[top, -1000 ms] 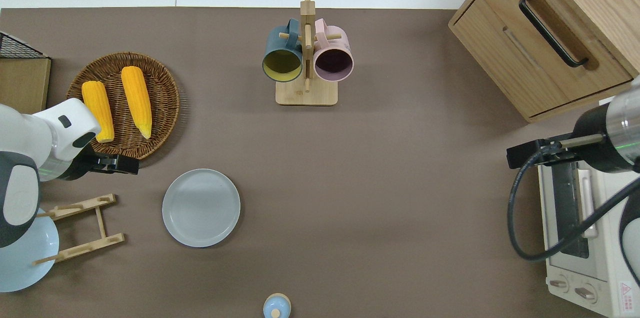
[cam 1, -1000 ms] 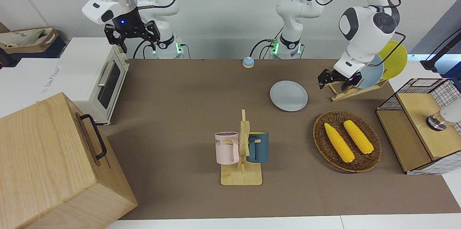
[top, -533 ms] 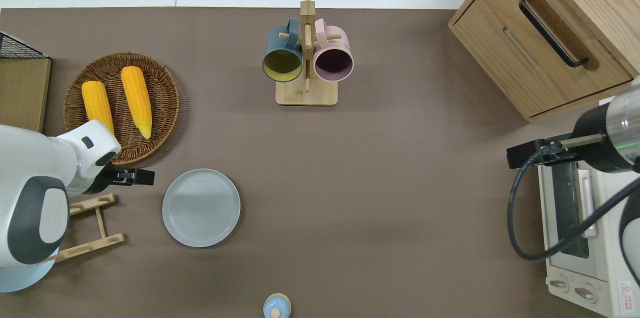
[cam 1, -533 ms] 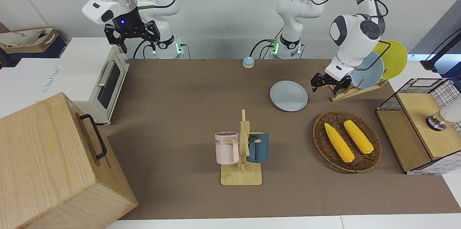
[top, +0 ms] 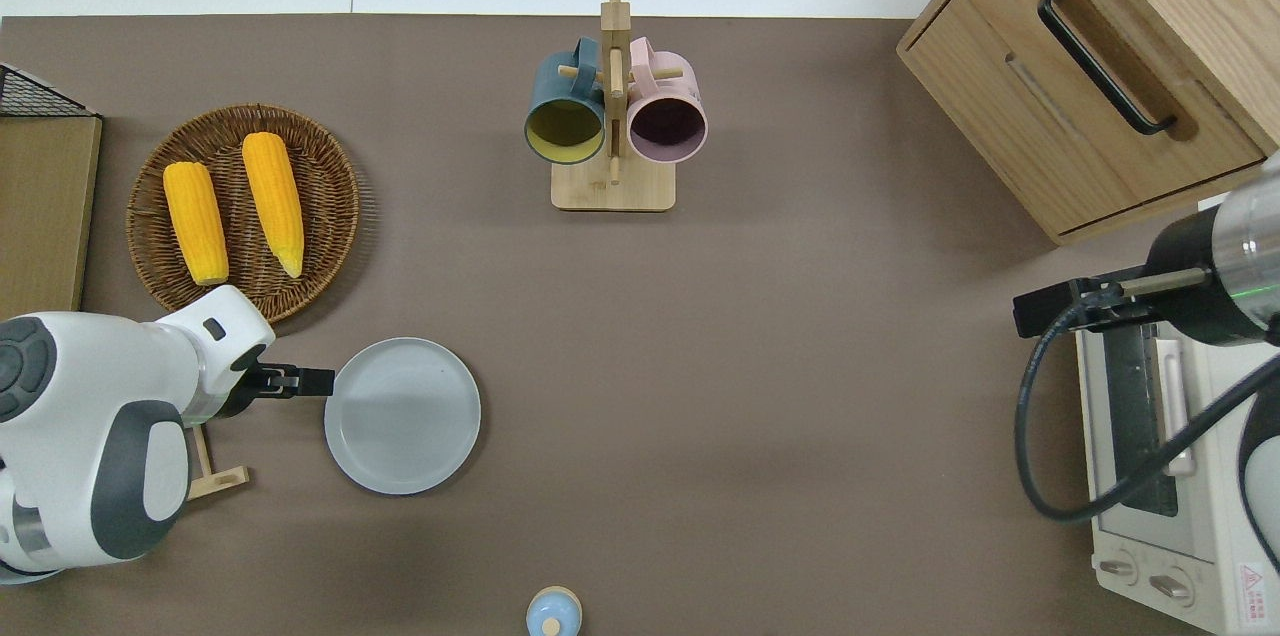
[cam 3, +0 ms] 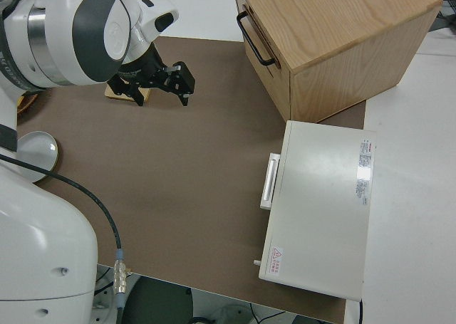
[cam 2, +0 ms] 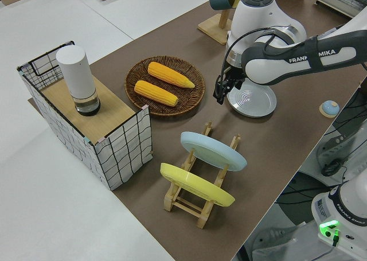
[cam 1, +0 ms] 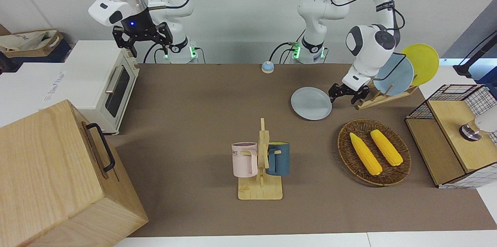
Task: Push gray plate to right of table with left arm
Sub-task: 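Move the left gripper down beside the gray plate's edge nearest the basket, then push the gray plate with the left gripper away from the basket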
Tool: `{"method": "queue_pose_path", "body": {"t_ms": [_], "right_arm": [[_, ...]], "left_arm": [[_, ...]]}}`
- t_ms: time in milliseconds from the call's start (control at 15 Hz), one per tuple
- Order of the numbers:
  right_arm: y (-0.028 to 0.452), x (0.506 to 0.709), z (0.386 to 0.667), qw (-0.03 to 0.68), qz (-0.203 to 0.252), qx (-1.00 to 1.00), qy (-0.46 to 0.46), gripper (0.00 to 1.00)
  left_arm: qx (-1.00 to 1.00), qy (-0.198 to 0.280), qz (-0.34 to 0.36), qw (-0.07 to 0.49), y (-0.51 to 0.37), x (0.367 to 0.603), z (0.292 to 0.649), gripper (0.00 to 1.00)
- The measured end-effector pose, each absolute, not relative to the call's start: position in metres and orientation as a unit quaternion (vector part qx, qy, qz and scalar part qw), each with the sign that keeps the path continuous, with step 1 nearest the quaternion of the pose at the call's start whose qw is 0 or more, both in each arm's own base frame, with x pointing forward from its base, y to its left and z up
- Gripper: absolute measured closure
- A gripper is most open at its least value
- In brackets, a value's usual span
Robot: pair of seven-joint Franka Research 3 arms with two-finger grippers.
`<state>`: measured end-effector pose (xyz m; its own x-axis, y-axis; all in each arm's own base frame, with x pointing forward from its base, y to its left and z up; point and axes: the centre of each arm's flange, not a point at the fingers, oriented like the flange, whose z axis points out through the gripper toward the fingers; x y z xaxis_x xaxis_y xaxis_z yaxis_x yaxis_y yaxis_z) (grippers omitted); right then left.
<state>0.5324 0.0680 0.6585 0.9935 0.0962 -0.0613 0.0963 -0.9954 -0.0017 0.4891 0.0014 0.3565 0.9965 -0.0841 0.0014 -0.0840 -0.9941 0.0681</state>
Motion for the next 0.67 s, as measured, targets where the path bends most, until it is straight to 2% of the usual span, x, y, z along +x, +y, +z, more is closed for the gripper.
{"method": "queue_pose_path", "body": {"t_ms": [667], "right_arm": [[0.068,0.532,0.659,0.001,-0.031,0.998,0.048,0.01]], "left_arm": [[0.999,-0.023,0.027,0.039,-0.006,0.460,0.314,0.04]]}}
